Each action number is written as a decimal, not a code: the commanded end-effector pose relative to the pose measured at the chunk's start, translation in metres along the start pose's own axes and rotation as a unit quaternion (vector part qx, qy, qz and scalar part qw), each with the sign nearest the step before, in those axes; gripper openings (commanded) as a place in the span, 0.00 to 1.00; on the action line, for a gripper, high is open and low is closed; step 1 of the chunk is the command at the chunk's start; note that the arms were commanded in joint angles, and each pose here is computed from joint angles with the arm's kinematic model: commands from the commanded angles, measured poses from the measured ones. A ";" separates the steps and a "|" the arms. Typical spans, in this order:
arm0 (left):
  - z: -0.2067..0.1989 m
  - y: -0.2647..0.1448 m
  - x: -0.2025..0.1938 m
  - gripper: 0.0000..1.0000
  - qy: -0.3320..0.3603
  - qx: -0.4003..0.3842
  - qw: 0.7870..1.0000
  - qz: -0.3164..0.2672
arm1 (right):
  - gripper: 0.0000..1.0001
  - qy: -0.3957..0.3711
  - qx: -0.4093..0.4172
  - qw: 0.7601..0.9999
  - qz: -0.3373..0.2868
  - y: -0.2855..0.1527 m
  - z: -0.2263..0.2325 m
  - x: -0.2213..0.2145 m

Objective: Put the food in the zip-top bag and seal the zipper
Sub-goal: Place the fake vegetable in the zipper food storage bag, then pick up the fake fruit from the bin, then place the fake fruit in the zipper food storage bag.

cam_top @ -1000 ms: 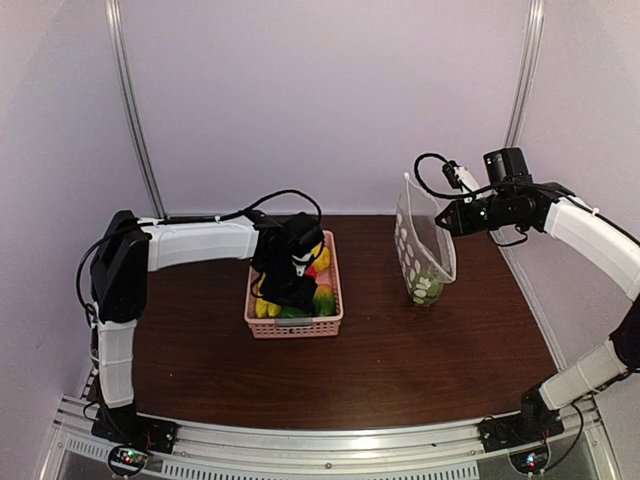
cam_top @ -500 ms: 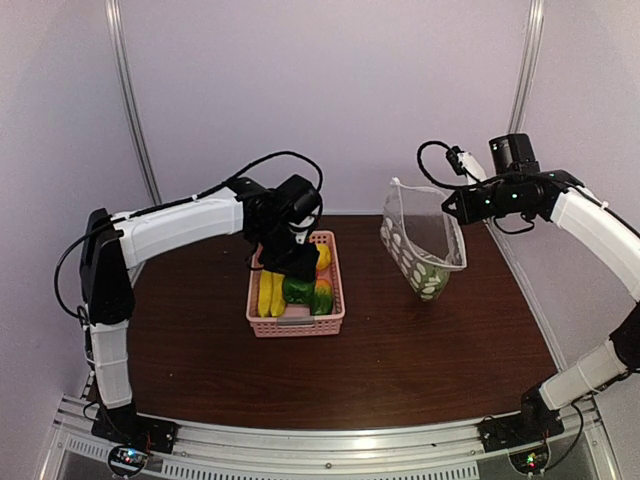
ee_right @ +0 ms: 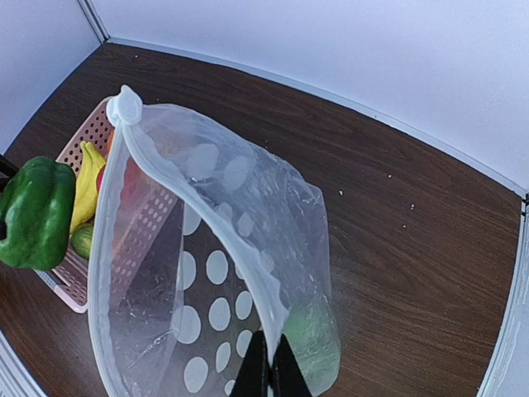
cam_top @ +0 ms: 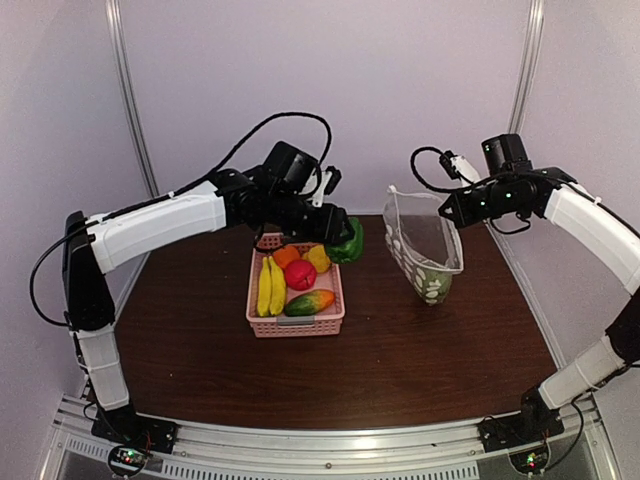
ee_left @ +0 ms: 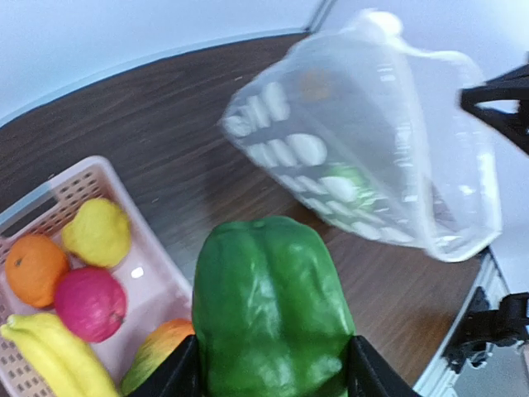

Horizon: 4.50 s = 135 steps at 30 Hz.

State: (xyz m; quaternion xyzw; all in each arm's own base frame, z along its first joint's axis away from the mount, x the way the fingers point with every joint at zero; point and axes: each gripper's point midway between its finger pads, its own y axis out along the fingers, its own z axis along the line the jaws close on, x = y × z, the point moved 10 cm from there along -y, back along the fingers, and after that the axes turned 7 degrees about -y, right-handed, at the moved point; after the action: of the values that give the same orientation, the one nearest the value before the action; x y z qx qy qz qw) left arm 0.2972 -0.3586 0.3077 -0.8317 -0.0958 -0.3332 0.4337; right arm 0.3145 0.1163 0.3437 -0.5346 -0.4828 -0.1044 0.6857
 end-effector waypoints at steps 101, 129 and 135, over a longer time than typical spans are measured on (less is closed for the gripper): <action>-0.019 -0.031 0.001 0.37 0.169 -0.081 0.982 0.016 | 0.00 0.038 0.048 0.998 -0.011 0.008 0.010 0.008; -0.064 0.075 0.016 0.61 -0.238 -0.359 0.900 0.071 | 0.00 0.038 0.064 0.997 -0.034 -0.004 0.019 0.018; -0.077 0.058 0.037 0.98 -0.205 -0.385 0.899 0.033 | 0.00 0.039 0.059 0.997 -0.037 -0.008 0.019 0.019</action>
State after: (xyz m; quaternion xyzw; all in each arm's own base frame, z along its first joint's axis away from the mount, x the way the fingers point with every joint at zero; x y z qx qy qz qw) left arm 0.3092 -0.4572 0.2929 -0.9887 -0.0016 -0.1112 0.1002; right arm 0.3169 0.1362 0.3516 -0.4828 -0.4667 -0.1090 0.7330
